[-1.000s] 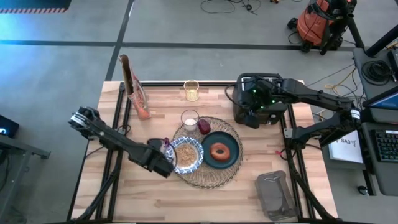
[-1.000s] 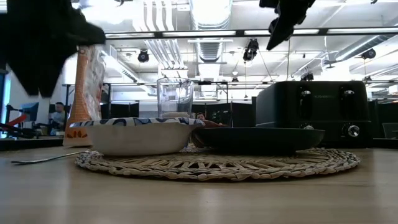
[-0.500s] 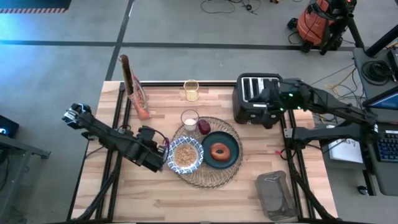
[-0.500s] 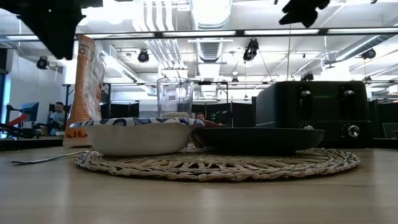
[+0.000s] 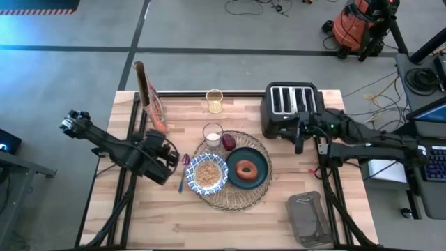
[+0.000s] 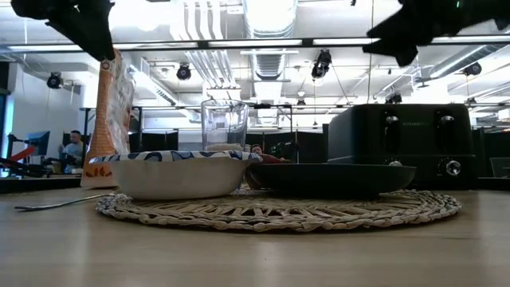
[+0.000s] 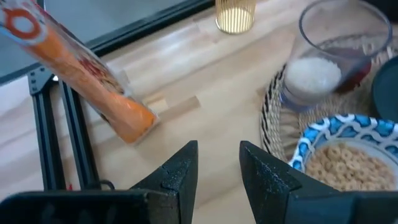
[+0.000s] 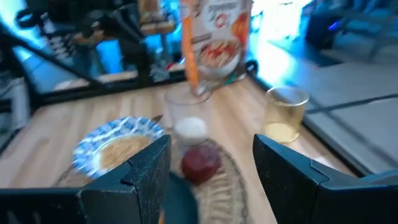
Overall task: Arrange a breakfast setting
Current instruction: Return to Home Position
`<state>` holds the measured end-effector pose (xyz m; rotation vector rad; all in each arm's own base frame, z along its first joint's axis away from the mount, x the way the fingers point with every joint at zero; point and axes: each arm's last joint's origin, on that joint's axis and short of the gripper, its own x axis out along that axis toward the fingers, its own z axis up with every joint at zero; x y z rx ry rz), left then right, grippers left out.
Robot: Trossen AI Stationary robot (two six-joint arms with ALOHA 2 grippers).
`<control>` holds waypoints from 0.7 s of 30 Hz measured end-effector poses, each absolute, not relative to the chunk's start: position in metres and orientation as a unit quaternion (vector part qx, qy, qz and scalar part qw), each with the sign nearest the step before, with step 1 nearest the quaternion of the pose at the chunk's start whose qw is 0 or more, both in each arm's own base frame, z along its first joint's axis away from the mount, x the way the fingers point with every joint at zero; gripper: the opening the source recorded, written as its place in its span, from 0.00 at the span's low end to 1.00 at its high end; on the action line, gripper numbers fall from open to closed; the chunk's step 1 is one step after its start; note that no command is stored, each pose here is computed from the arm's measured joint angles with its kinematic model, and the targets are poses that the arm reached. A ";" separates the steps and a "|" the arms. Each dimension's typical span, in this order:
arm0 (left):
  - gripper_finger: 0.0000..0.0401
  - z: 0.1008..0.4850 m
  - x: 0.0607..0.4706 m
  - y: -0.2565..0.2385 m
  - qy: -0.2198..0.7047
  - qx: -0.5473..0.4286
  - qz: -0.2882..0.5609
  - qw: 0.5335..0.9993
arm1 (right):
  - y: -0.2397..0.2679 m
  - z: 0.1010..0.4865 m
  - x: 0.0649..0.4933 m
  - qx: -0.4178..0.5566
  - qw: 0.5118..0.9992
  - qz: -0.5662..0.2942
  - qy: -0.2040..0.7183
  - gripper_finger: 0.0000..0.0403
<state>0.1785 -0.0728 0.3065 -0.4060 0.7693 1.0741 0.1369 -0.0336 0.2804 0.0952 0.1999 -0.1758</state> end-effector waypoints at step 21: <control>0.25 0.308 0.157 -0.059 0.306 -0.172 0.488 0.799 | -0.033 0.173 0.131 0.060 0.977 -0.200 -0.030 0.53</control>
